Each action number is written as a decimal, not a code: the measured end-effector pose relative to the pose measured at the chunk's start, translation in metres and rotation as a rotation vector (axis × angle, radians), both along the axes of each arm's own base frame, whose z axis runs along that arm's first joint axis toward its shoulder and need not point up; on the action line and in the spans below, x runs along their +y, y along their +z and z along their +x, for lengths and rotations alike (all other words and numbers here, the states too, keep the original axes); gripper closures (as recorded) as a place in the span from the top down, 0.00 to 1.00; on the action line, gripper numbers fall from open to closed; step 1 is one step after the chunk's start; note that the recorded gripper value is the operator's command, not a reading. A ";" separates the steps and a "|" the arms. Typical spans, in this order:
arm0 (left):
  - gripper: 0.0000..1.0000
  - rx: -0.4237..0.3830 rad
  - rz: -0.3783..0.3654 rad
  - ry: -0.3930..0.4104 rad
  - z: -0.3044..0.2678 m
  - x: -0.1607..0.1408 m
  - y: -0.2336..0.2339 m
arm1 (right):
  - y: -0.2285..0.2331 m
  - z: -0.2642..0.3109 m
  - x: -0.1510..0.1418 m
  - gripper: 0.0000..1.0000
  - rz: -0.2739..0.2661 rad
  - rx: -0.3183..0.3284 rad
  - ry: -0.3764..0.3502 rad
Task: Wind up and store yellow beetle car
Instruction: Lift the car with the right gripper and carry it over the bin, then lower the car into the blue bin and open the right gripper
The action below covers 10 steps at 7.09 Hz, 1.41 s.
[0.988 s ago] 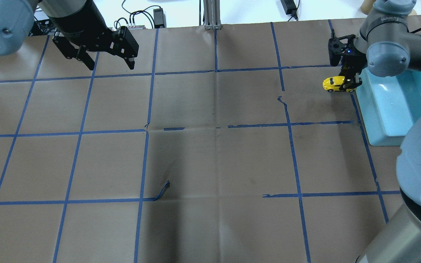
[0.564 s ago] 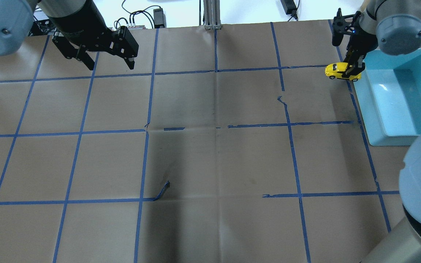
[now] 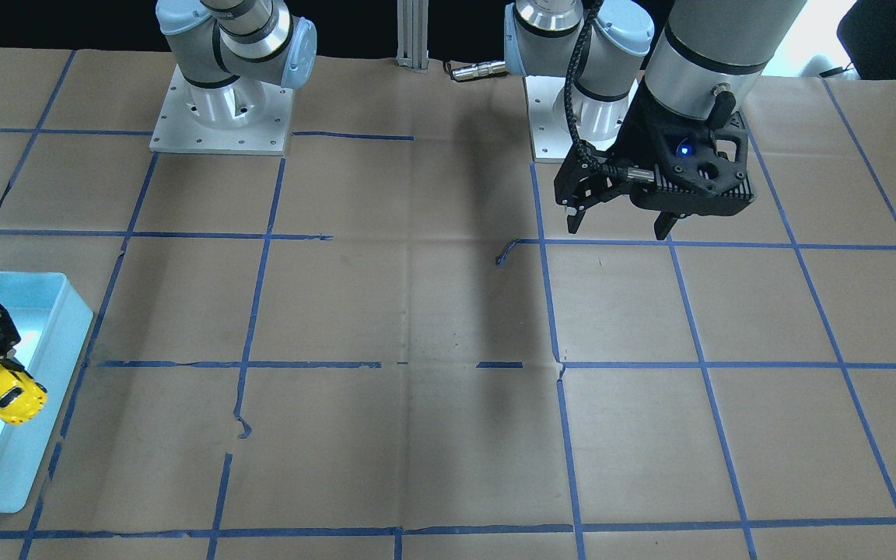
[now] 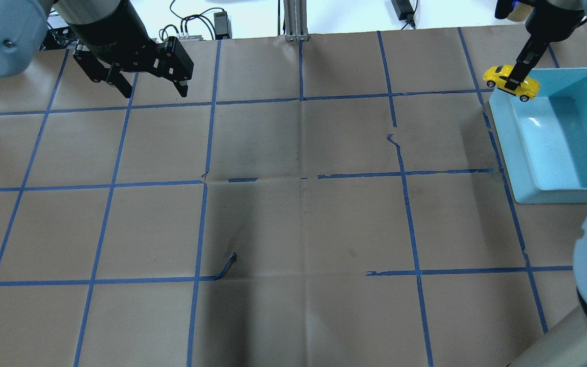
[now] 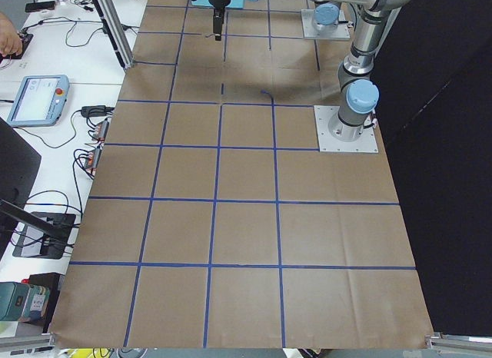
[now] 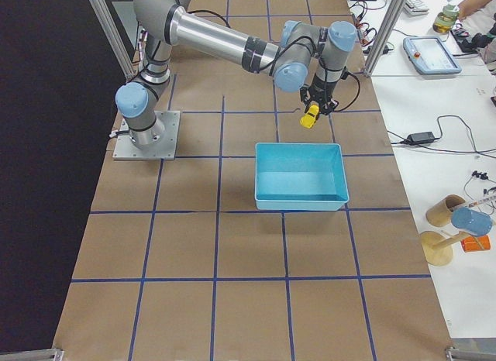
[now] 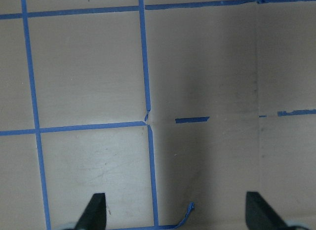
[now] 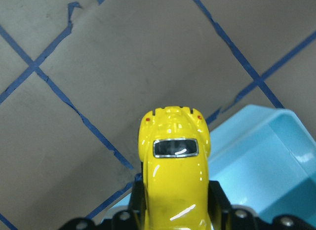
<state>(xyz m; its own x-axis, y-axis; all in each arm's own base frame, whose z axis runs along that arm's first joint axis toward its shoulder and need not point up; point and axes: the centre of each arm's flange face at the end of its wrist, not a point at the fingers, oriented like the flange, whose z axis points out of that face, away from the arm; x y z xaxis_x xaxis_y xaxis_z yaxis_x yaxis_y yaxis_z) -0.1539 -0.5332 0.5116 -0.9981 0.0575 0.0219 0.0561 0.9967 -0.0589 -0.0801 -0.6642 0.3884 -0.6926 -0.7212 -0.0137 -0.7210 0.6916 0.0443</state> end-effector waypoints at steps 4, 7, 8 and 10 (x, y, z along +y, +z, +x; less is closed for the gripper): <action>0.99 0.001 0.000 0.000 0.000 0.001 0.001 | 0.001 -0.085 0.005 0.24 -0.019 0.019 -0.495; 0.99 0.000 0.002 0.000 0.000 0.000 -0.001 | -0.028 -0.121 0.008 0.22 0.016 0.030 -0.874; 0.99 0.000 0.002 0.000 0.000 0.000 -0.001 | -0.042 -0.131 0.012 0.22 0.022 0.032 -0.927; 0.99 0.000 0.001 -0.001 0.000 0.001 0.000 | -0.086 -0.146 0.025 0.22 -0.011 0.040 -0.930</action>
<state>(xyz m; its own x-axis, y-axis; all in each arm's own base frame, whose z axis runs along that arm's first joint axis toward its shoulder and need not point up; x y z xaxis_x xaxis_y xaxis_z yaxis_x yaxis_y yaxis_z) -0.1539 -0.5320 0.5115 -0.9981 0.0581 0.0223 0.0567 0.9967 -0.0577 -0.2263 -0.6393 0.3025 -0.9919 0.1241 0.0264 0.1252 0.9910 0.0474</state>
